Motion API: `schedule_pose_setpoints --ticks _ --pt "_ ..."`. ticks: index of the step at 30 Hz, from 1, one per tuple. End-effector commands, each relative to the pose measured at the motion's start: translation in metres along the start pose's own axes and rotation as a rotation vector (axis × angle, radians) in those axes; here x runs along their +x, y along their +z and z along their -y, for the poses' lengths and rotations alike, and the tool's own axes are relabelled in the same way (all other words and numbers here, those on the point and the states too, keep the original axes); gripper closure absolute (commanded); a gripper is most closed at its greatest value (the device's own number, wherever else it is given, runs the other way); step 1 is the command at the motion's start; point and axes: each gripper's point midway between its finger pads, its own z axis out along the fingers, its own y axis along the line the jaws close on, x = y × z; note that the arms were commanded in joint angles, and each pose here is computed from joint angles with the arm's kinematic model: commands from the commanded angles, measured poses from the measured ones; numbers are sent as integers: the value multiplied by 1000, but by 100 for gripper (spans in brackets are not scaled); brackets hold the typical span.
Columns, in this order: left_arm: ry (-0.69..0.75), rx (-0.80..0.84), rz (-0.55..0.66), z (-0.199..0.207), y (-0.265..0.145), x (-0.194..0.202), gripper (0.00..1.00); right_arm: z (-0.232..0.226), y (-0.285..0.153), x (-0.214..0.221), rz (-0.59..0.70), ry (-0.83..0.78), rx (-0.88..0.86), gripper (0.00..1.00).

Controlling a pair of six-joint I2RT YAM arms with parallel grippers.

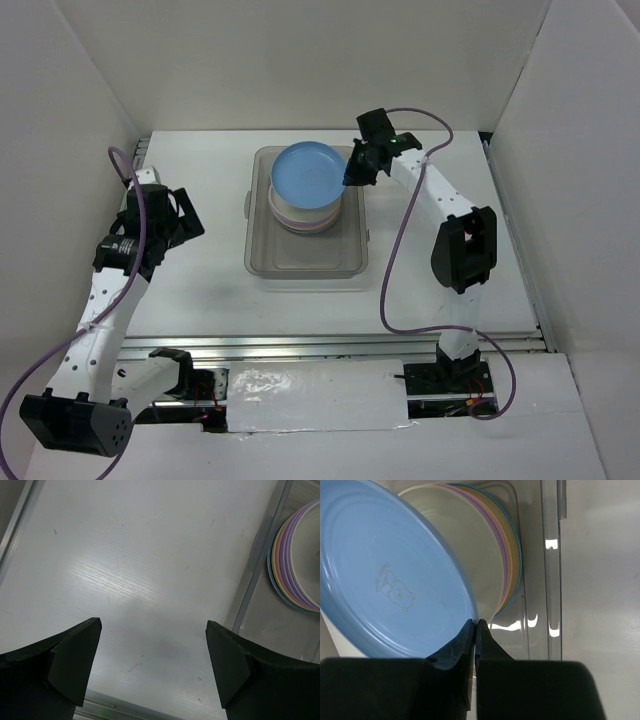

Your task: Place the plates into the plastic bin on the countertop

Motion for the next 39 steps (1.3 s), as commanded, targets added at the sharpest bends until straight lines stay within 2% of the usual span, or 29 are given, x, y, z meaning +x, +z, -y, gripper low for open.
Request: schedule_pose_setpoints --ticks 1,3,4,5,8,11,14,17,18,20,21,22,27,34,39 --pt "-6 12 27 2 1 -6 1 -29 -12 -20 78 5 -72 100" --pt "-7 12 23 3 2 -5 1 -27 -7 -16 64 9 -72 99" --pt "-5 12 22 2 2 -5 1 -27 -6 -15 60 7 -77 94" --pt "-4 14 19 3 2 -5 1 -30 -7 -12 55 3 -88 60" --pt "-3 13 18 3 3 -4 1 -43 -15 -12 71 -19 -124 0" --pt "-5 11 21 3 2 -5 1 -54 -34 -12 82 -44 -159 0" --pt "-7 -5 25 -1 2 -6 1 -65 -73 -20 138 -70 -191 0" --pt "-8 -24 41 -5 -1 -9 1 -62 -131 -25 238 -97 -187 0" --pt "-7 -41 50 -8 -2 -10 1 -47 -165 -30 346 -104 -125 0" --pt "-11 -59 71 -12 -8 -17 1 -26 -197 -24 435 -126 -33 0" --pt "-12 -76 71 -16 -12 -18 1 -18 -227 -12 489 -147 -14 0" --pt "-19 -99 92 -21 -18 -24 1 2 -243 -15 562 -133 76 0" --pt "-52 -156 149 -37 -53 -44 1 60 -319 31 644 -135 95 0" --pt "-90 -54 278 -43 -120 -65 1 131 -369 83 663 -129 45 0" --pt "-107 -26 300 -52 -142 -55 1 146 -384 102 665 -135 -26 0"
